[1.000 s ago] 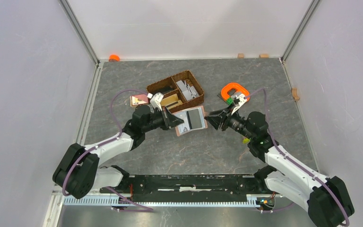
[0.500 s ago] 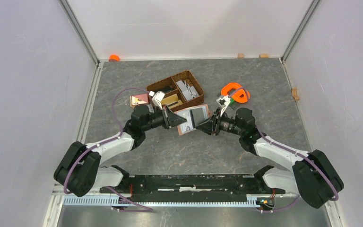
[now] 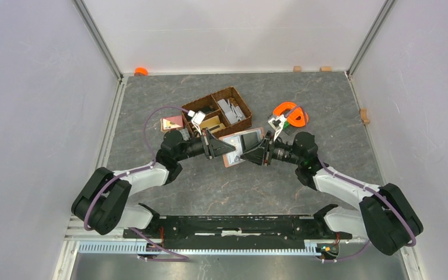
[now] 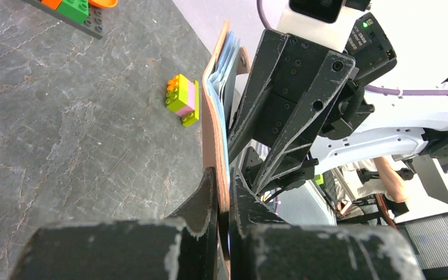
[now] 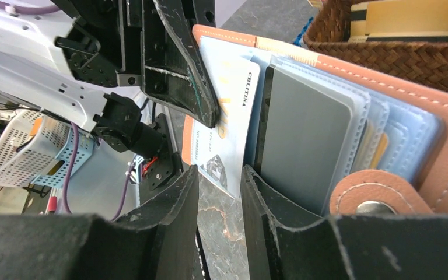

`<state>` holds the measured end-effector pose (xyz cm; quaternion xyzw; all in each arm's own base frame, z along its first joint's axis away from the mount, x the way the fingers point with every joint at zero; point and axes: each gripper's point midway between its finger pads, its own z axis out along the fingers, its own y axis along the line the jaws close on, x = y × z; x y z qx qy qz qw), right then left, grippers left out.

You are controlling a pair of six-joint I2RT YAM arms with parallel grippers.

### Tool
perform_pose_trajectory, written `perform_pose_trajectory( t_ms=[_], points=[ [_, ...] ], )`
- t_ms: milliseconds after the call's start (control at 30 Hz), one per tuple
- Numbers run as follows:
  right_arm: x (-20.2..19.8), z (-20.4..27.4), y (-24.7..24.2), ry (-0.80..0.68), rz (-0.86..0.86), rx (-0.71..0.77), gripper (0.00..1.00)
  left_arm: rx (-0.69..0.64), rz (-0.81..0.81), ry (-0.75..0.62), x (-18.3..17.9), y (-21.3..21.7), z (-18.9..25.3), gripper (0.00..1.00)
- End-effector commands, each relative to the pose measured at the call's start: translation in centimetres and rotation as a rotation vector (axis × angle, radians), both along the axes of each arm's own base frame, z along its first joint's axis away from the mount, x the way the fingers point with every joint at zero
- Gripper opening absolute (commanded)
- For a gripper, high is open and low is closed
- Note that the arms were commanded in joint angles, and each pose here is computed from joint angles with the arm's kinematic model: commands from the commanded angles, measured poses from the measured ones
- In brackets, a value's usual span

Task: Take the credit cards out of the card holder
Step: Remove the credit card from the card holder.

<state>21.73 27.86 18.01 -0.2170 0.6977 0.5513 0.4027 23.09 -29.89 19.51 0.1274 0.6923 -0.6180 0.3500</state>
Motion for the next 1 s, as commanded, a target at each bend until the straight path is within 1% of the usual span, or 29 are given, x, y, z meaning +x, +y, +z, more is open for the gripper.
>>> perform_pose_trajectory(
  t_ms=[0, 200, 267, 333, 400, 433, 467, 533, 633, 700, 800, 967],
  points=[
    [0.2, 2.4, -0.1, -0.04, 0.016, 0.091, 0.37, -0.09, -0.086, -0.09, -1.8, -0.4, 3.2, 0.02],
    [-0.2, 3.0, -0.4, -0.019, 0.032, 0.15, 0.37, -0.11, -0.108, -0.091, -2.1, -0.6, 3.6, 0.02],
    [-0.3, 3.1, -0.4, -0.019, 0.038, 0.155, 0.35, -0.113, -0.118, -0.087, -2.1, -0.8, 3.5, 0.02],
    [-0.4, 3.3, -0.4, -0.02, 0.046, 0.165, 0.35, -0.12, -0.128, -0.081, -2.2, -0.9, 3.5, 0.02],
    [-0.1, 2.9, -0.4, -0.011, 0.031, 0.151, 0.38, -0.126, -0.14, -0.08, -2.4, -1.0, 3.6, 0.02],
    [0.3, 2.5, -0.4, -0.008, 0.011, 0.131, 0.43, -0.128, -0.144, -0.081, -2.5, -1.1, 3.7, 0.02],
    [1.0, 1.7, -0.6, -0.006, -0.022, 0.093, 0.44, -0.128, -0.145, -0.081, -2.5, -1.1, 3.6, 0.02],
    [1.6, 1.2, -0.9, -0.011, -0.055, 0.057, 0.44, -0.127, -0.147, -0.08, -2.5, -1.2, 3.6, 0.02],
    [1.4, 1.6, -0.8, -0.021, -0.044, 0.073, 0.43, -0.127, -0.151, -0.08, -2.6, -1.3, 3.6, 0.02],
    [0.8, 2.0, -0.6, -0.016, -0.012, 0.099, 0.4, -0.126, -0.155, -0.078, -2.7, -1.3, 3.6, 0.02],
    [-0.2, 3.2, -0.4, -0.02, 0.038, 0.168, 0.32, -0.125, -0.154, -0.073, -2.6, -1.4, 3.5, 0.02],
    [-1.5, 4.9, -0.5, -0.05, 0.083, 0.234, 0.19, -0.106, -0.142, -0.065, -2.3, -1.4, 3.1, 0.02]
  ],
)
